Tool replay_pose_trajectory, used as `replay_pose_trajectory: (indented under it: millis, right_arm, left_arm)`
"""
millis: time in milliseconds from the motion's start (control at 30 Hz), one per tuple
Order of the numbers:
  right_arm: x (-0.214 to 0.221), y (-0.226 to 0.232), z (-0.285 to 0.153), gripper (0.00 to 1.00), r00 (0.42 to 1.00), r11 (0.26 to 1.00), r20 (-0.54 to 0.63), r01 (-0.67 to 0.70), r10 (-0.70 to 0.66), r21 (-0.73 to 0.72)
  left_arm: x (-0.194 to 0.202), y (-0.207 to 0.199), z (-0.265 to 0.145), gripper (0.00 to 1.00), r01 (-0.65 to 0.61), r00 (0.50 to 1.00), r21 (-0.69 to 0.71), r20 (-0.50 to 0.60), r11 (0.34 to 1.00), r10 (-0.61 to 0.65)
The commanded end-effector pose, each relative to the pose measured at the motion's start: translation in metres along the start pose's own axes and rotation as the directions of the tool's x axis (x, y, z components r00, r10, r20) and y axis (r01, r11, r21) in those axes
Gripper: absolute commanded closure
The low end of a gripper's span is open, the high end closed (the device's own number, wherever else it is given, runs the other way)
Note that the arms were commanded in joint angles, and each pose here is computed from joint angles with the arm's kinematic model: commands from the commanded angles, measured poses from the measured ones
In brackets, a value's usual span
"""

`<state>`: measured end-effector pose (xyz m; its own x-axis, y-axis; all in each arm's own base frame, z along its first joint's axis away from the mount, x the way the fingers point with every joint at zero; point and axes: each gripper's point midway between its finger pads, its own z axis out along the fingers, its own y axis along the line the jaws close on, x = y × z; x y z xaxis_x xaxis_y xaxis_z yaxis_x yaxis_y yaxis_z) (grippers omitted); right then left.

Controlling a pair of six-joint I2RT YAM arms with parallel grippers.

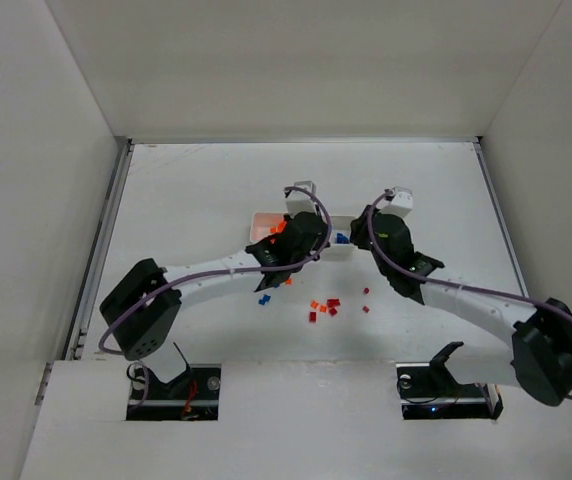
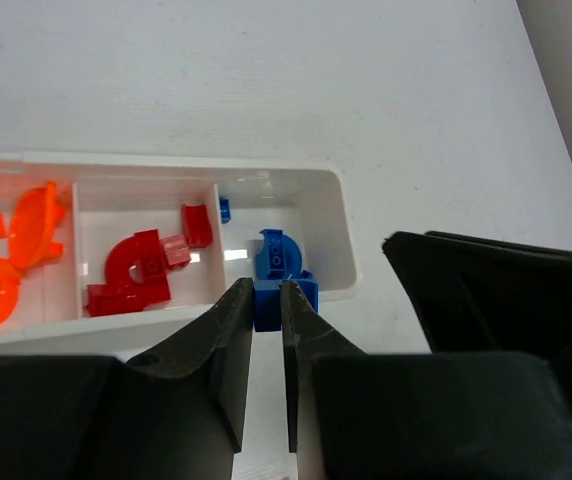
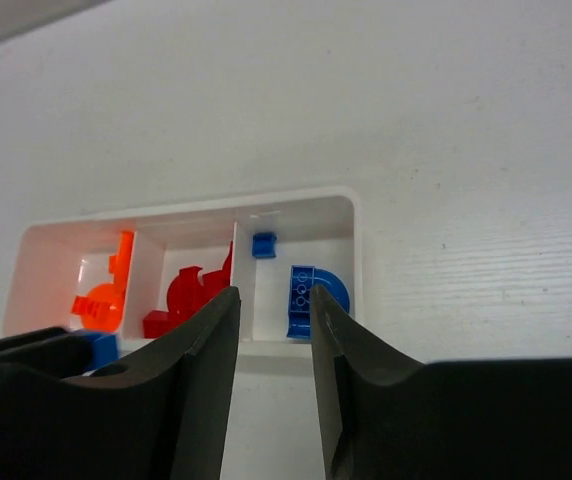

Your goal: Sort the legos into containers by color

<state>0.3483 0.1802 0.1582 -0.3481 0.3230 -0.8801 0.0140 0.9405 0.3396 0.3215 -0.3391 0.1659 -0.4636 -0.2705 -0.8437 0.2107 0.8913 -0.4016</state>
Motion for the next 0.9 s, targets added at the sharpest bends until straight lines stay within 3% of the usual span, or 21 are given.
replay_pose_trajectory:
  millis: [0, 333, 700, 867]
  right_arm:
    - [-0.006, -0.023, -0.014, 0.63, 0.998, 0.998, 0.042, -0.048, 0.046, 0.036]
    - [0.009, -0.071, -0.033, 0.65, 0.994, 0.989, 0.042, -0.103, 0.1, 0.101]
    - [0.005, -0.066, -0.037, 0.65, 0.991, 0.99, 0.057, -0.126, 0.123, 0.064]
    - [0.005, -0.06, -0.037, 0.66, 0.991, 0.991, 0.053, -0.124, 0.122, 0.041]
  left_arm:
    - [-0.018, -0.035, 0.014, 0.88, 0.018, 0.999, 0.083, 0.04, 0.996, -0.021]
    - [0.008, -0.051, 0.062, 0.86, -0.01, 1.0, 0.07, -0.009, 0.998, 0.01]
    - [0.016, -0.04, 0.08, 0.73, -0.021, 1.0, 0.027, -0.021, 0.999, 0.021]
    - [0.004, -0.039, 0.068, 0.72, -0.015, 1.0, 0.035, -0.001, 0.999, 0.015]
